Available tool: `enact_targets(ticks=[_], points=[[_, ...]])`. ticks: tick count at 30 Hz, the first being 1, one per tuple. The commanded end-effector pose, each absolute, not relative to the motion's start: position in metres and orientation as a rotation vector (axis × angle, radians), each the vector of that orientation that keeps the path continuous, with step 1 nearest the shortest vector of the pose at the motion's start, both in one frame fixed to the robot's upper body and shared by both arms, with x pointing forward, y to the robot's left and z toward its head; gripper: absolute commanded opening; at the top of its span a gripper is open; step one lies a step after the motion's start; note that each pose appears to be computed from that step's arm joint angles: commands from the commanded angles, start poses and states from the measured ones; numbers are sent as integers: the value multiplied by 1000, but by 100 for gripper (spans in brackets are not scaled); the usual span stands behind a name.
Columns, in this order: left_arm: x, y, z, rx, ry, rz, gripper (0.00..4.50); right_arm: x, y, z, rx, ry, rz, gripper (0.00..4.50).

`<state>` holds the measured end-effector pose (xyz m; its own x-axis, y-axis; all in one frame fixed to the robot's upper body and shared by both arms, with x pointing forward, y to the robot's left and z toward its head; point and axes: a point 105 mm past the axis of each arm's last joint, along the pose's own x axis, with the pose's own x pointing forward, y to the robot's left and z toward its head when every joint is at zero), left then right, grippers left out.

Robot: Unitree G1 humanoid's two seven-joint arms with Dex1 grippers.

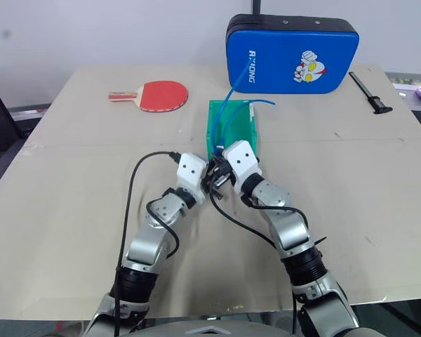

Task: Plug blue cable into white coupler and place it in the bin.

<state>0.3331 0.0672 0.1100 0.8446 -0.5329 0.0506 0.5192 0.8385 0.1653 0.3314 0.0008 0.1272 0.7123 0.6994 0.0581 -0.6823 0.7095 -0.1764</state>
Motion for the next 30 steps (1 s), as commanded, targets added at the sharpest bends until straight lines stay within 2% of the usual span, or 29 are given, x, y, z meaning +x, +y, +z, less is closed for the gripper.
enact_targets(ticks=[1, 6, 11, 16, 20, 24, 30], points=[[322, 51, 157, 113, -282, -635, 36, 326, -10, 58, -187, 115, 783, 0], [324, 53, 122, 113, -153, -679, 36, 324, -7, 40, -151, 123, 828, 0], [331, 52, 106, 74, -94, -644, 36, 321, -5, 23, -83, 146, 820, 0], [322, 43, 94, 77, -62, -684, 36, 314, -1, 2, -75, 201, 838, 0], [317, 38, 91, 78, -56, -689, 36, 308, -4, -23, -92, 315, 849, 0], [322, 45, 93, 83, -61, -643, 36, 289, -8, -52, -148, 480, 916, 0], [325, 47, 94, 85, -64, -625, 36, 289, -9, -55, -166, 499, 902, 0]])
